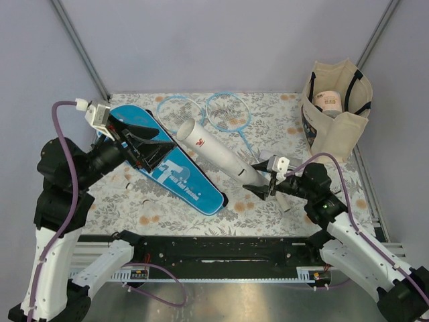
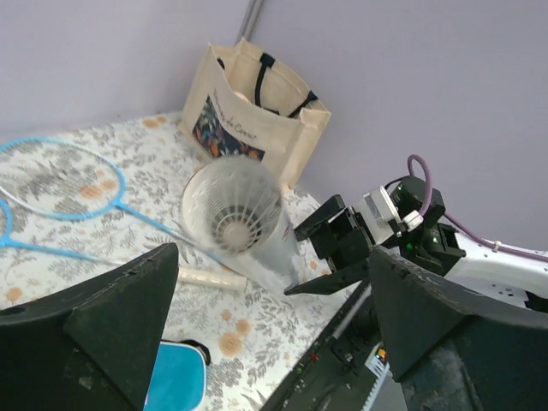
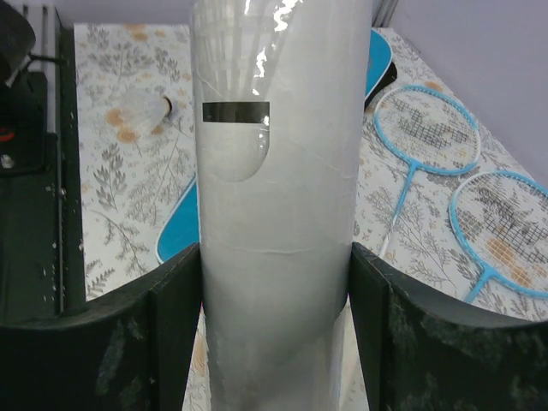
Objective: Pack up the badminton gear
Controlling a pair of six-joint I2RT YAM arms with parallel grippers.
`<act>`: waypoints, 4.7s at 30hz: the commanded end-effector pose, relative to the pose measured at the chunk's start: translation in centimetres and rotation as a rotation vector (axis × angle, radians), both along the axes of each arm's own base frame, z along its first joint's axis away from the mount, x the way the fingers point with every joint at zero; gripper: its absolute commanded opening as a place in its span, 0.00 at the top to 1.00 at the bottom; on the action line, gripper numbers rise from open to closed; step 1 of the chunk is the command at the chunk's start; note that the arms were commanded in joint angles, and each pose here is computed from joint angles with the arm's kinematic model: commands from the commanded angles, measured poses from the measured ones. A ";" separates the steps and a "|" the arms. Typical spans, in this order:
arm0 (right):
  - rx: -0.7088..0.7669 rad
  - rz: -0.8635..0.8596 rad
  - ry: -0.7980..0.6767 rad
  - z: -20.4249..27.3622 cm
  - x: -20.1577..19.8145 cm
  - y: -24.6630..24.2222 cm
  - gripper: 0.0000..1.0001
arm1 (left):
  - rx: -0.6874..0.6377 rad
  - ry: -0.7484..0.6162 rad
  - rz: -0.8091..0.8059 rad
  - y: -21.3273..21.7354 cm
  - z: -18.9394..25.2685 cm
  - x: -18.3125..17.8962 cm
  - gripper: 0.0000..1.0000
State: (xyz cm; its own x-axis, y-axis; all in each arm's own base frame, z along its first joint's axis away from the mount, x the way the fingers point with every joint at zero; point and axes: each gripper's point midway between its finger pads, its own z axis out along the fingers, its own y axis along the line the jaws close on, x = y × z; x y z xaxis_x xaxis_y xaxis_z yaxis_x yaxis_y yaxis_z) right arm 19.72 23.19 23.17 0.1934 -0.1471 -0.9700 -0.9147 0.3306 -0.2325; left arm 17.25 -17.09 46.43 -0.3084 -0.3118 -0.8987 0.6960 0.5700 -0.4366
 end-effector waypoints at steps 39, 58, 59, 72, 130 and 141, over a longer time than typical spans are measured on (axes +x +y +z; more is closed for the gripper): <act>0.765 -0.142 0.594 6.5 1.7 5.5 0.45 | -0.192 0.143 -0.230 -14.8 -11.0 10.4 0.14; 0.757 -0.346 0.645 4.4 2.7 2.6 0.18 | -0.146 0.172 -0.240 -13.1 -11.7 10.1 0.50; 0.749 -0.366 0.644 4.3 2.9 2.3 0.17 | -0.147 0.175 -0.236 -12.8 -11.7 10.4 0.51; 0.643 -1.144 0.528 -0.3 7.3 -9.4 0.30 | 0.123 0.149 -0.077 -7.1 -12.7 9.2 0.52; -0.256 -2.198 0.713 -9.5 8.9 -31.9 0.32 | 0.216 0.051 -0.091 -3.3 -16.4 1.4 0.47; -0.722 -1.408 0.815 -11.1 9.4 -25.3 0.30 | 0.203 0.009 -0.076 -2.7 -15.8 0.6 0.47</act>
